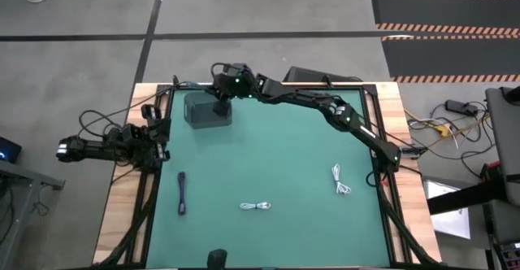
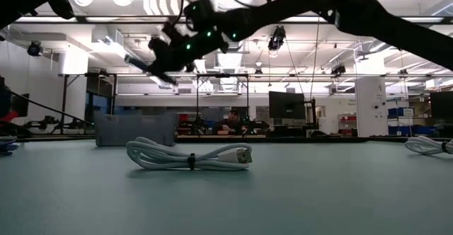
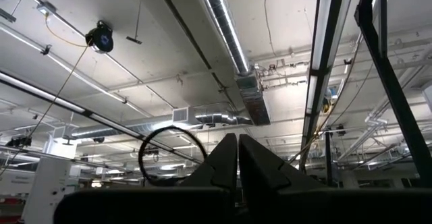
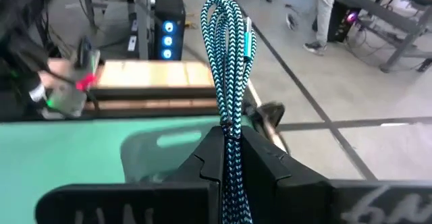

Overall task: Pick and place USB-C Cables
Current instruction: Put the blue charger cable into the black bin

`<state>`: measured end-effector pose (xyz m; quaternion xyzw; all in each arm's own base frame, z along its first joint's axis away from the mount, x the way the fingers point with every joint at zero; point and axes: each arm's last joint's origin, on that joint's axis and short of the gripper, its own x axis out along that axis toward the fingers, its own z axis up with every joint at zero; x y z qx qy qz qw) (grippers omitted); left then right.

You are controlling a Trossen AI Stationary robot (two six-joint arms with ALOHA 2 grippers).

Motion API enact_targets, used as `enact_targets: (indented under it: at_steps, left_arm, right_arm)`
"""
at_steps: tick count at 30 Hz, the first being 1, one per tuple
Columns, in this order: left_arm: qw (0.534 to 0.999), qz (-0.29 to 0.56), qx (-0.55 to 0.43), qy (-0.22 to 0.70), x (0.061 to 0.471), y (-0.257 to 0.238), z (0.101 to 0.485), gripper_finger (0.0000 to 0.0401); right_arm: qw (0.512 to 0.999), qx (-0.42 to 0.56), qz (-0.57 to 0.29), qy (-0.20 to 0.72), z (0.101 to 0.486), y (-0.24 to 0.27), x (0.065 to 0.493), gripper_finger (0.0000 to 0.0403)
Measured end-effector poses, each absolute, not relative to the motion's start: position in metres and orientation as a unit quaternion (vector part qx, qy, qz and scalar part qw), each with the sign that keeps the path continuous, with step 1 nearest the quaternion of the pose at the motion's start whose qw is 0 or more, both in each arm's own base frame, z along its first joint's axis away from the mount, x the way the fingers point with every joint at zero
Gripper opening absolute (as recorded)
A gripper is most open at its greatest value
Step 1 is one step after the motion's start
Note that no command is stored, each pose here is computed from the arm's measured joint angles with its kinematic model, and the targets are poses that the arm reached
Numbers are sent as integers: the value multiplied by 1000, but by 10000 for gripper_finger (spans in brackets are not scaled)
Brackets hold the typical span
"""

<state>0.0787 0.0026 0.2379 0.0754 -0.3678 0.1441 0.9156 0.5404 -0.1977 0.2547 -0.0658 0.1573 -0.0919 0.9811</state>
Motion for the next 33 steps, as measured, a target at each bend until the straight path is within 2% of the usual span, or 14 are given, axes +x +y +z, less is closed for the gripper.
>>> enact_targets:
  at_steps: [5,19,25,33]
  left_arm:
    - [915,144,75,-369,78,3,238,1]
    - [914,144,75,-371,78,3,238,1]
    - [915,144,75,-370,79,3,238,1]
    - [915,144,75,-369,79,3,238,1]
  right_arm:
    - [982,-67,-89,154,229,-199,550,22]
    - [985,-15,-94,141,192,-196,563,22]
    - [983,-4,-125,132,190,-196,564,22]
    - [983,6,-126,135,188,-196,564,22]
